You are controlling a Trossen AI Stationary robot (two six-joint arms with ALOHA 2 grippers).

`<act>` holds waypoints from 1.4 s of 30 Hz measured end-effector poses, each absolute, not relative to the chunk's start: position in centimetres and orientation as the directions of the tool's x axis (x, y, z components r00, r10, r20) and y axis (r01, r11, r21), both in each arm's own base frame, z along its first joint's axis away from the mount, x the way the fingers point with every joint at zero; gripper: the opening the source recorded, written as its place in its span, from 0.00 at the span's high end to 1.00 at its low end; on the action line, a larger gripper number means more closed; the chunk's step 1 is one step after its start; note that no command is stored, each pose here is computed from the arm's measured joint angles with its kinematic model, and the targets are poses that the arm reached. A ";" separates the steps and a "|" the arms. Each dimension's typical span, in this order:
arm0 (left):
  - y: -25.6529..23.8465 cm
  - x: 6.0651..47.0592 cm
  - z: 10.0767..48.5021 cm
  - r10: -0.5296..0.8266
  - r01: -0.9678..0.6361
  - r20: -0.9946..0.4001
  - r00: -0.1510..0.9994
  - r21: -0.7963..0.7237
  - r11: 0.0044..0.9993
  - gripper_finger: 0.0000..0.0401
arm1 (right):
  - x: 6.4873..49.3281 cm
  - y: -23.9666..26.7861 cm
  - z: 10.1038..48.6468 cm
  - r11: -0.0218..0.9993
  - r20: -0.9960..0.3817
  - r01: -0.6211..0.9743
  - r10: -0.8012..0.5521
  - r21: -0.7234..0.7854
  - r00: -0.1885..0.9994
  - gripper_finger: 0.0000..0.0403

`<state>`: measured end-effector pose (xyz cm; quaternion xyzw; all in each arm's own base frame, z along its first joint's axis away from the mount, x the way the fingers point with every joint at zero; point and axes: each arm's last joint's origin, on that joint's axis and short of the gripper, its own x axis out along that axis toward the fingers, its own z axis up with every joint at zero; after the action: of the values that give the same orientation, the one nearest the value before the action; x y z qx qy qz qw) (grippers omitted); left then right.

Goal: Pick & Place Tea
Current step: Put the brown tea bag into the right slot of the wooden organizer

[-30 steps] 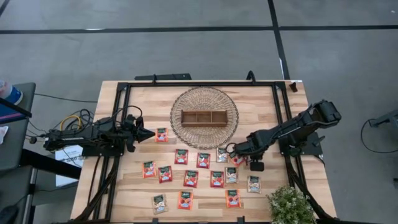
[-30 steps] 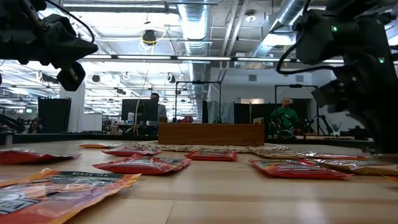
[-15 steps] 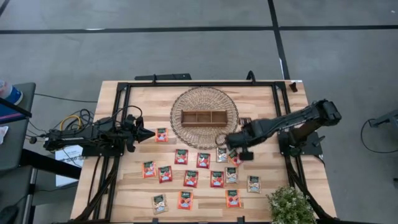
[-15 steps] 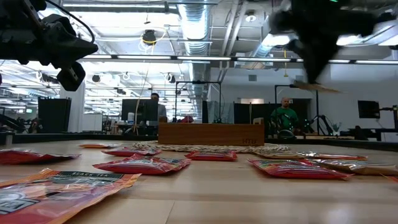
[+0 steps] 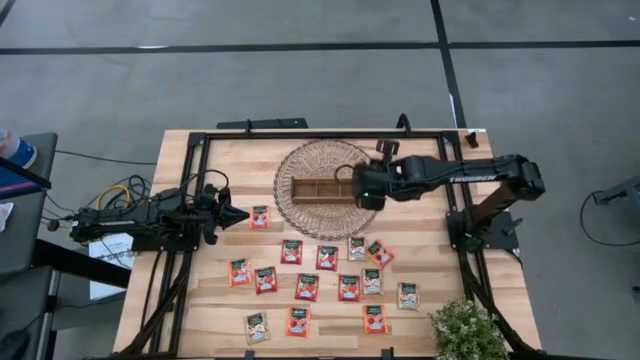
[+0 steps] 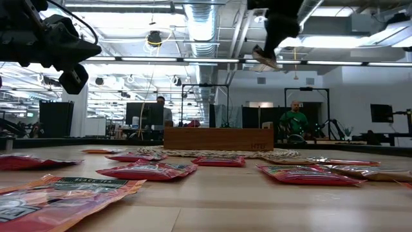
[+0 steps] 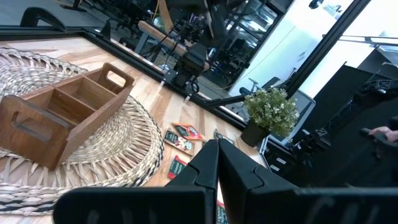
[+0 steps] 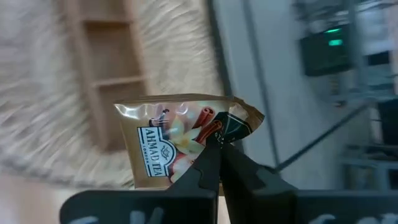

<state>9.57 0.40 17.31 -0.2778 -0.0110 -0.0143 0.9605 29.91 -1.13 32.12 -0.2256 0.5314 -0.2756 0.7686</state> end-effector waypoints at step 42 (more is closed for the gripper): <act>0.4 9.7 17.2 -0.017 0.026 0.023 1.000 -0.492 0.870 1.00 | 35.9 -3.2 19.6 0.629 -0.624 0.215 -0.775 -0.747 0.101 1.00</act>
<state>9.67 0.43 17.23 -0.2548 -0.0089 -0.0110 0.9669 35.93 -3.23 19.59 -0.2455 0.5697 -0.3537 0.7001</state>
